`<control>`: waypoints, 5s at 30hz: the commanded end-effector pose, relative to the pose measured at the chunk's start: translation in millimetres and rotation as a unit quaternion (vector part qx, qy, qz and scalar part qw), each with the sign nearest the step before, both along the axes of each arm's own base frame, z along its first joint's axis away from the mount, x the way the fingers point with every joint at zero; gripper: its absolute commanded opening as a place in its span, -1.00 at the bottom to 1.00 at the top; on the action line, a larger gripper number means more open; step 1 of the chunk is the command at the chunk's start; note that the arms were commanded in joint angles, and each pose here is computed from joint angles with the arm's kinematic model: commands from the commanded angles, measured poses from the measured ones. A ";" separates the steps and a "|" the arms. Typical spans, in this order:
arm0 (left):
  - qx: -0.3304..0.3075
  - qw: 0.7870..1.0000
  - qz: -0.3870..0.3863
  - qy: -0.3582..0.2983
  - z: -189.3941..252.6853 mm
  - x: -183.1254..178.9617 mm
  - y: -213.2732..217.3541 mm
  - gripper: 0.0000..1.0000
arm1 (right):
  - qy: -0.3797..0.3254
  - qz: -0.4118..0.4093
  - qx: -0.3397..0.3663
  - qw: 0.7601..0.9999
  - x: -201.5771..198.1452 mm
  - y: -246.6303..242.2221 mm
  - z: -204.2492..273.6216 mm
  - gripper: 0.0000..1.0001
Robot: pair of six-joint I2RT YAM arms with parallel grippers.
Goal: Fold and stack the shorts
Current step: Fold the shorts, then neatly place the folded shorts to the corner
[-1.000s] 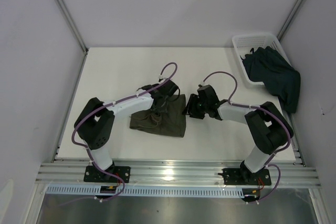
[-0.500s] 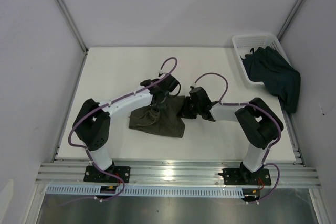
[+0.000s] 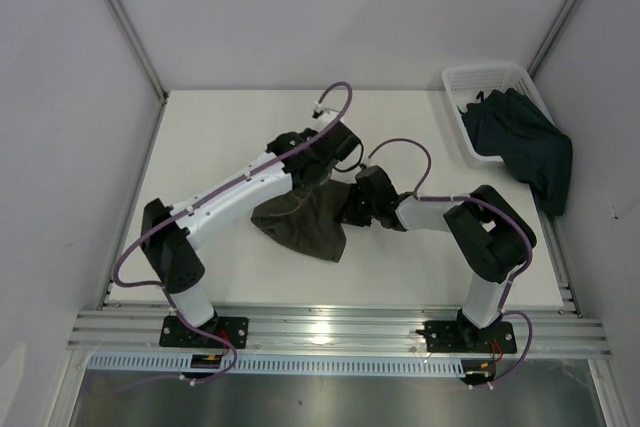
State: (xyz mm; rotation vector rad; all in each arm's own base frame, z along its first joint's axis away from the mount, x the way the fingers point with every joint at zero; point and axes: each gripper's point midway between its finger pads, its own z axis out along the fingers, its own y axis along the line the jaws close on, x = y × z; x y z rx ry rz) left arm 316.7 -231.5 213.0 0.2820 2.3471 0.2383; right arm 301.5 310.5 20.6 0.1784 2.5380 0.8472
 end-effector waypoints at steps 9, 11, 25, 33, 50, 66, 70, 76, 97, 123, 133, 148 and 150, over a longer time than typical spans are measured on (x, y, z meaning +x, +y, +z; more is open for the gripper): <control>0.051 0.996 -0.024 0.075 -99.9 -25.9 -25.4 -1.00 | 0.032 -0.025 -0.060 0.997 -3.3 -22.1 -24.5 -1.00; 0.043 0.995 -0.028 0.080 -107.5 -29.6 -26.5 -1.00 | 0.035 -0.024 -0.060 0.997 -4.4 -22.9 -26.0 -1.00; -0.051 0.995 -0.019 0.088 -113.7 -28.1 -64.4 -0.96 | 0.038 -0.030 -0.055 0.997 -4.9 -26.9 -25.1 -0.97; -0.075 0.994 0.001 0.074 -97.1 -16.7 -51.4 -0.95 | 0.035 -0.040 -0.044 0.998 -6.3 -35.2 -22.9 -0.97; -0.106 0.991 -0.006 0.085 -106.3 -15.4 -56.4 -0.96 | 0.021 -0.054 -0.064 0.996 -3.2 -61.8 0.5 -0.12; -0.314 0.941 -0.117 0.057 -18.4 -41.1 -80.1 0.98 | -0.007 -0.108 -0.066 0.992 0.3 -113.1 31.7 -0.03; -0.331 0.938 -0.094 0.053 -13.4 -20.3 -43.6 0.98 | -0.028 -0.088 -0.041 0.995 -7.3 -102.8 55.5 -0.07; -0.313 0.947 -0.037 0.064 -43.4 1.8 12.1 0.98 | -0.069 -0.026 0.007 0.997 -16.6 -55.5 108.6 -0.15; -0.322 0.941 -0.049 0.090 -84.4 29.9 9.6 0.98 | 0.024 0.087 0.136 0.987 -31.5 27.4 38.5 -0.85; -0.304 0.930 0.048 0.200 -212.1 14.8 16.0 0.96 | 0.034 0.007 -0.121 0.992 9.7 -68.1 -5.9 -0.98; -0.398 0.904 0.108 0.114 -177.3 -75.9 44.2 0.98 | -0.021 0.021 -0.104 0.994 62.6 -40.1 38.5 -0.65; -0.278 0.959 0.051 -0.002 -72.3 -31.5 80.0 0.98 | -0.031 -0.069 -0.103 0.992 -22.2 -63.8 84.0 0.22; -0.235 0.971 0.042 -0.010 -71.4 -17.1 85.4 0.98 | -0.012 -0.087 -0.102 0.991 -42.0 -59.3 70.3 0.26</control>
